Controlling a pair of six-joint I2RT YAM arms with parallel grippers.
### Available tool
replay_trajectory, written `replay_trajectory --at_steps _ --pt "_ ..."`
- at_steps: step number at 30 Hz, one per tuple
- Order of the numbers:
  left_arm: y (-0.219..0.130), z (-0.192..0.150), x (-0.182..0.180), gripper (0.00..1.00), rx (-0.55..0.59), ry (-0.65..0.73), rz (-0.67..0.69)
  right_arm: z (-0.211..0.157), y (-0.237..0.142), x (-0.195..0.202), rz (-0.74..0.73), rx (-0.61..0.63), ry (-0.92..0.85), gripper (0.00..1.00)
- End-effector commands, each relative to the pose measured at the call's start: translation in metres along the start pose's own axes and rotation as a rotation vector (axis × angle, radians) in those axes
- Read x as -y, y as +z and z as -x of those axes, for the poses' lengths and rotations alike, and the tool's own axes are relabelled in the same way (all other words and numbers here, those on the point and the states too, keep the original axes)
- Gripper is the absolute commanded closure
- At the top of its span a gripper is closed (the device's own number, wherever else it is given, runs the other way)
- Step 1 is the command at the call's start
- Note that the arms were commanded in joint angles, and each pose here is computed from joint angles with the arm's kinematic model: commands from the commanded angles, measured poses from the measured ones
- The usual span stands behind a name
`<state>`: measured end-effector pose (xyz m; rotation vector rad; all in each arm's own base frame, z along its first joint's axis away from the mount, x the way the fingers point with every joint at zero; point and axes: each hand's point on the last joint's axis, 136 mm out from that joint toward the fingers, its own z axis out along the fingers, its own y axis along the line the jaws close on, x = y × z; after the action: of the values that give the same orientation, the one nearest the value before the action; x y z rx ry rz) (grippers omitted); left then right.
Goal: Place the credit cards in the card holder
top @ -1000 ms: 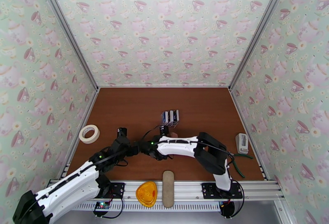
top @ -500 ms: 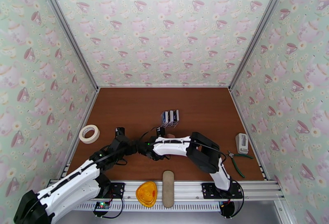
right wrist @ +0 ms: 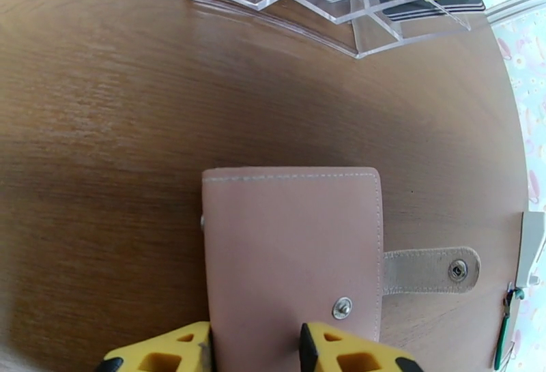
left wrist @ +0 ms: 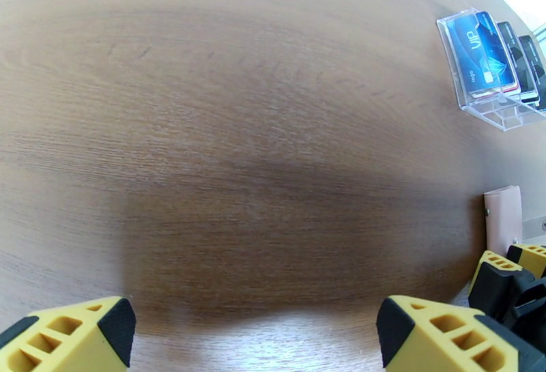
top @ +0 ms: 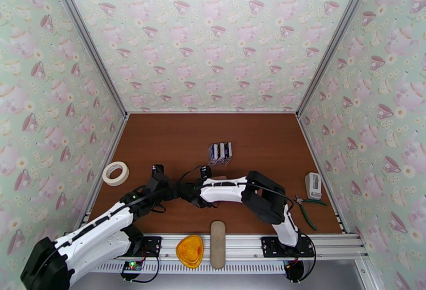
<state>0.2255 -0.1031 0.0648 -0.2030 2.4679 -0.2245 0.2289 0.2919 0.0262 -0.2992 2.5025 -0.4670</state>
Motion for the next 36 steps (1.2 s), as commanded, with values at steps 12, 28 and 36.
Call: replay_trajectory --at_steps 12,28,36 --pt "0.008 0.003 0.050 0.04 -0.054 -0.006 -0.178 0.031 -0.059 0.008 0.336 0.081 0.097 0.55" --pt "0.030 -0.011 0.146 0.23 -0.110 0.104 -0.315 0.024 -0.067 0.109 0.450 0.157 0.310 0.55" --pt "0.049 -0.018 0.182 0.32 -0.153 0.137 -0.368 -0.001 -0.052 0.135 0.454 0.101 0.374 0.58"
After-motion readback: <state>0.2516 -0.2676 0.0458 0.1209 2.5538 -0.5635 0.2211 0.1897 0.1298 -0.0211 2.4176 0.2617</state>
